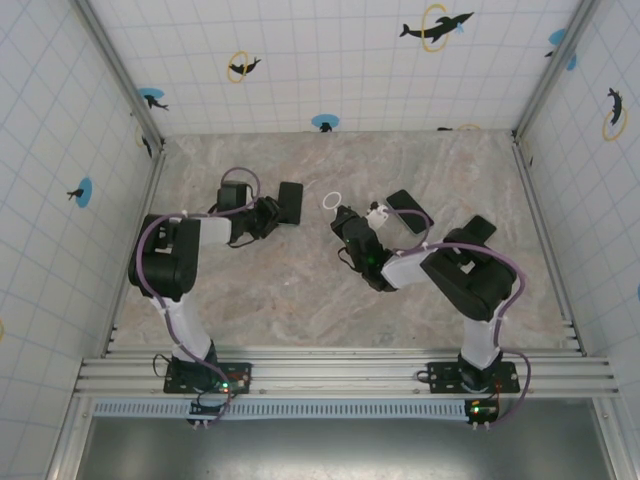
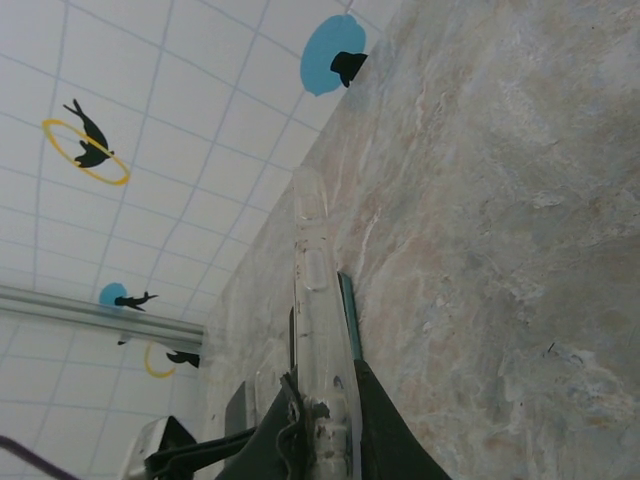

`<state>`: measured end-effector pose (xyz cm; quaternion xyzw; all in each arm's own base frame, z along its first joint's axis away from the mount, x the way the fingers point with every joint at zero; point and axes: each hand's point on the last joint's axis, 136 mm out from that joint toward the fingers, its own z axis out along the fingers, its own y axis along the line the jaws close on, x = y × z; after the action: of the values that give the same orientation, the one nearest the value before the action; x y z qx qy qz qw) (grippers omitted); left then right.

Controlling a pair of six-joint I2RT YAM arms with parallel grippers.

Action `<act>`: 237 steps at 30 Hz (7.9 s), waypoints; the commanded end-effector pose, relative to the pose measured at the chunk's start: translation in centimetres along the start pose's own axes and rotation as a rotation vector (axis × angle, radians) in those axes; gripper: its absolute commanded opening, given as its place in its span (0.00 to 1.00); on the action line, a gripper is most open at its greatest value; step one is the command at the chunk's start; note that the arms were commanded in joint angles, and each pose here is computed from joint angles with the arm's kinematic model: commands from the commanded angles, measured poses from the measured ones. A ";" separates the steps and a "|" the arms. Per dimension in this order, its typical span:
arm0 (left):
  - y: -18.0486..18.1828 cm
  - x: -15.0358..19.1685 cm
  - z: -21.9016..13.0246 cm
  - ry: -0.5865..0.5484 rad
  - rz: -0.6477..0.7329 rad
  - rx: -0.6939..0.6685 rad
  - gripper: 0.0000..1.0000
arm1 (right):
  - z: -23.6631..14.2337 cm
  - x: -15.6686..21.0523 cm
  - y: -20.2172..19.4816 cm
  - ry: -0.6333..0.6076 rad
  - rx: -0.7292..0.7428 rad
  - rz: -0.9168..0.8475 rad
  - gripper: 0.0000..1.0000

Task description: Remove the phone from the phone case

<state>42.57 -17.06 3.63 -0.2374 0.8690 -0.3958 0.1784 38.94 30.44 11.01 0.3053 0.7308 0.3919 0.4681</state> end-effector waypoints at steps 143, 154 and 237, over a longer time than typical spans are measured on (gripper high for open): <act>-16.6 12.6 -2.6 0.183 0.332 0.251 0.89 | -2.9 -12.0 -22.5 1.095 0.441 -1.274 0.72; -17.2 12.5 -2.6 0.182 0.322 0.274 0.89 | -2.0 -13.3 -17.0 0.866 0.328 -1.143 0.55; -19.1 13.9 -0.2 0.240 0.332 0.305 0.87 | -0.8 -11.3 -11.8 0.691 0.277 -0.878 0.40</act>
<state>35.89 -34.96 15.84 -0.0249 0.8477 -0.5032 0.1660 40.71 13.82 2.42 -0.1196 0.9626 0.0906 0.2256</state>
